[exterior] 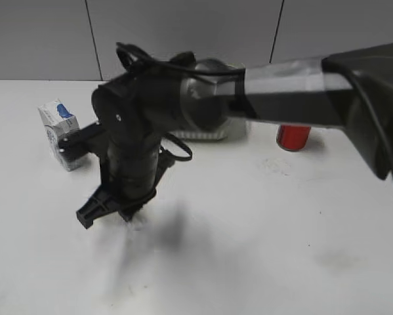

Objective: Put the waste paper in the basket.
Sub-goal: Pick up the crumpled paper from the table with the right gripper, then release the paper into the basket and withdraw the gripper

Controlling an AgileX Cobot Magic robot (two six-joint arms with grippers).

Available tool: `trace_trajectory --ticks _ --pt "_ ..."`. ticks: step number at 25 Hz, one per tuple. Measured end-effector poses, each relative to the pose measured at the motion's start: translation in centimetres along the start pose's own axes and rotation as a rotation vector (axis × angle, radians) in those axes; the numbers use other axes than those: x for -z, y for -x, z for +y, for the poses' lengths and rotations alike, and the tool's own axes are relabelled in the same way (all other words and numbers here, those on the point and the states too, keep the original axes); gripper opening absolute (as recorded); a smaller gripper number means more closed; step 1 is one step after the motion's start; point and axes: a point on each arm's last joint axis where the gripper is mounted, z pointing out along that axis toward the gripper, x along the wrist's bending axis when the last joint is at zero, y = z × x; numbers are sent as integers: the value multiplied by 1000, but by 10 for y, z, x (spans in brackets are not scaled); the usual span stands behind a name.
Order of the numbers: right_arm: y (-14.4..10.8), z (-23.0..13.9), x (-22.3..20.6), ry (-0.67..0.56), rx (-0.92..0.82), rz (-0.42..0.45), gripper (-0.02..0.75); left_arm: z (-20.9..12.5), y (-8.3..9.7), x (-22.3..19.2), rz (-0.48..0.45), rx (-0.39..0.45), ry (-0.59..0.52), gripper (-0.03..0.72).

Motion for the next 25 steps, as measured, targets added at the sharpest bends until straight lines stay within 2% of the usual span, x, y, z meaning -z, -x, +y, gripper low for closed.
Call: trace_trajectory --ticks 2,5,8,12,16,18,21,23,25 --pt "1 14 28 62 44 -10 8 0 0 0 0 0 0 572" --pt "18 36 80 215 104 -102 6 0 0 0 0 0 0 572" --pt "61 58 119 393 59 -179 6 0 0 0 0 0 0 572" --pt "122 76 138 643 -38 -237 6 0 0 0 0 0 0 572" --pt "153 85 137 807 -66 -261 5 0 0 0 0 0 0 572" --pt "163 87 124 812 -70 -272 5 0 0 0 0 0 0 572" --pt "177 83 88 738 -81 -281 30 0 0 0 0 0 0 572" --pt "182 79 66 671 -90 -283 100 0 0 0 0 0 0 572" --pt "184 75 50 609 -96 -283 233 0 0 0 0 0 0 572"
